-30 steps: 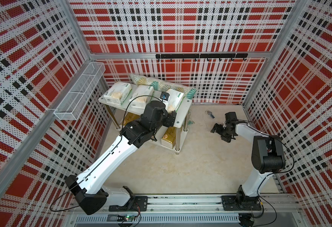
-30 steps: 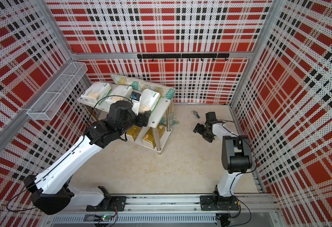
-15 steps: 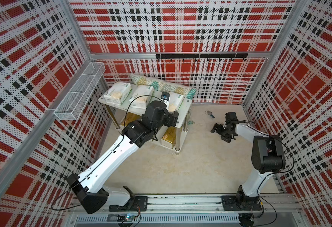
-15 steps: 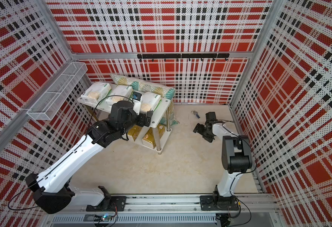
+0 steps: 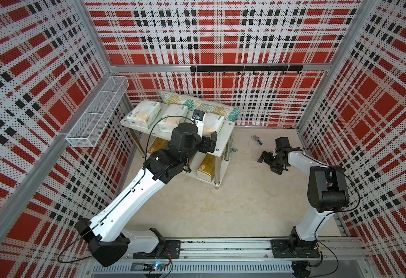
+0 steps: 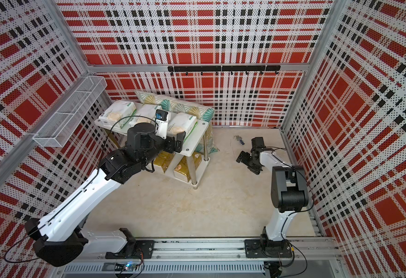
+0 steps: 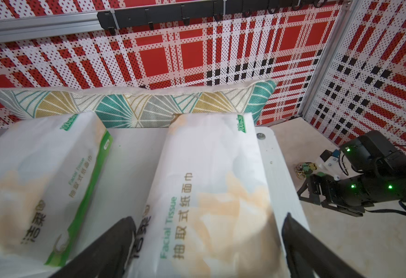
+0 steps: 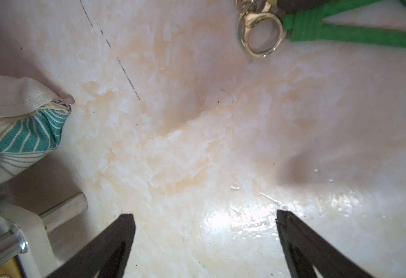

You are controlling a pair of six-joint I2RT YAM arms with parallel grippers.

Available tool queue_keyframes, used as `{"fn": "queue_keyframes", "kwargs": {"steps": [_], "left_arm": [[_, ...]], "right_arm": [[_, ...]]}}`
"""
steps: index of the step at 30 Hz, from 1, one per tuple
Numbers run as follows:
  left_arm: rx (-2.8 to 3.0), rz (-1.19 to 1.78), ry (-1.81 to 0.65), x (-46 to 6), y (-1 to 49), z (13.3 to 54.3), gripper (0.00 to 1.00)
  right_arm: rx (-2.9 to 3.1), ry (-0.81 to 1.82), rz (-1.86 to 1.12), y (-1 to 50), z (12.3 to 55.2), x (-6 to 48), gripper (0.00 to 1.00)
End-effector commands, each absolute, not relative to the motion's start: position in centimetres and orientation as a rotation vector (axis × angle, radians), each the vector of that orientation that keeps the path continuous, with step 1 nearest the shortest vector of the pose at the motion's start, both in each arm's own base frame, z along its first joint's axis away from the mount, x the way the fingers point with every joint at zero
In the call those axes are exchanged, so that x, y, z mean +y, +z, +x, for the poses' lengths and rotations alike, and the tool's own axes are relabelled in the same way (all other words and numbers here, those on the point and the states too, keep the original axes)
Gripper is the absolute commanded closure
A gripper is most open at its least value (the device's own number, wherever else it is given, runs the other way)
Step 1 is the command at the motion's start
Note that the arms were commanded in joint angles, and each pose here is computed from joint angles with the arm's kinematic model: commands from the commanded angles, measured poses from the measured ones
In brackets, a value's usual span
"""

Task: Place the tissue boxes on the shelf by color
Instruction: Place a box of tissues on the shelf, then reset both arms

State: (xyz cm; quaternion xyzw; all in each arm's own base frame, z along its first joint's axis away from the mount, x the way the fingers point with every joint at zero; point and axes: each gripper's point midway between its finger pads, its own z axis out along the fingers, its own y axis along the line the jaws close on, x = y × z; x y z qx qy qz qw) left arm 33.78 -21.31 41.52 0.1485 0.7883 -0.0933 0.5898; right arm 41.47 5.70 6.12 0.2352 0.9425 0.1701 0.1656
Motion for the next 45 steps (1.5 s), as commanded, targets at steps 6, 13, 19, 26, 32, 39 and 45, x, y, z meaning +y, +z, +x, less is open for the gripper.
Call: {"fn": "queue_keyframes", "kwargs": {"steps": [6,13,19,26,32,39,45], "left_arm": [[1.71,0.286,-0.285,-20.2,45.6,32.6,0.01],[1.616,0.155,-0.254,-17.5,48.3,32.1,0.01],[1.578,0.089,-0.254,-14.9,48.6,30.1,0.01],[1.652,0.066,-0.243,-12.0,46.8,27.3,0.01],[1.826,0.038,-0.154,-10.9,40.7,27.3,0.01],[1.969,-0.124,-0.062,-8.8,32.2,29.0,0.01],[1.997,-0.273,-0.048,-6.5,26.5,30.8,0.0]], "right_arm": [[2.687,0.479,0.66,5.9,41.6,5.8,0.0],[2.683,0.477,0.641,6.2,41.6,5.9,0.0],[2.682,0.451,0.623,6.4,41.5,5.6,0.0],[2.68,0.456,0.602,6.6,41.8,5.7,0.0],[2.617,0.448,0.525,8.9,42.4,5.5,0.0],[2.587,0.381,0.482,10.6,42.6,4.7,0.0],[2.522,0.344,0.395,12.9,42.6,5.3,0.0]]}}
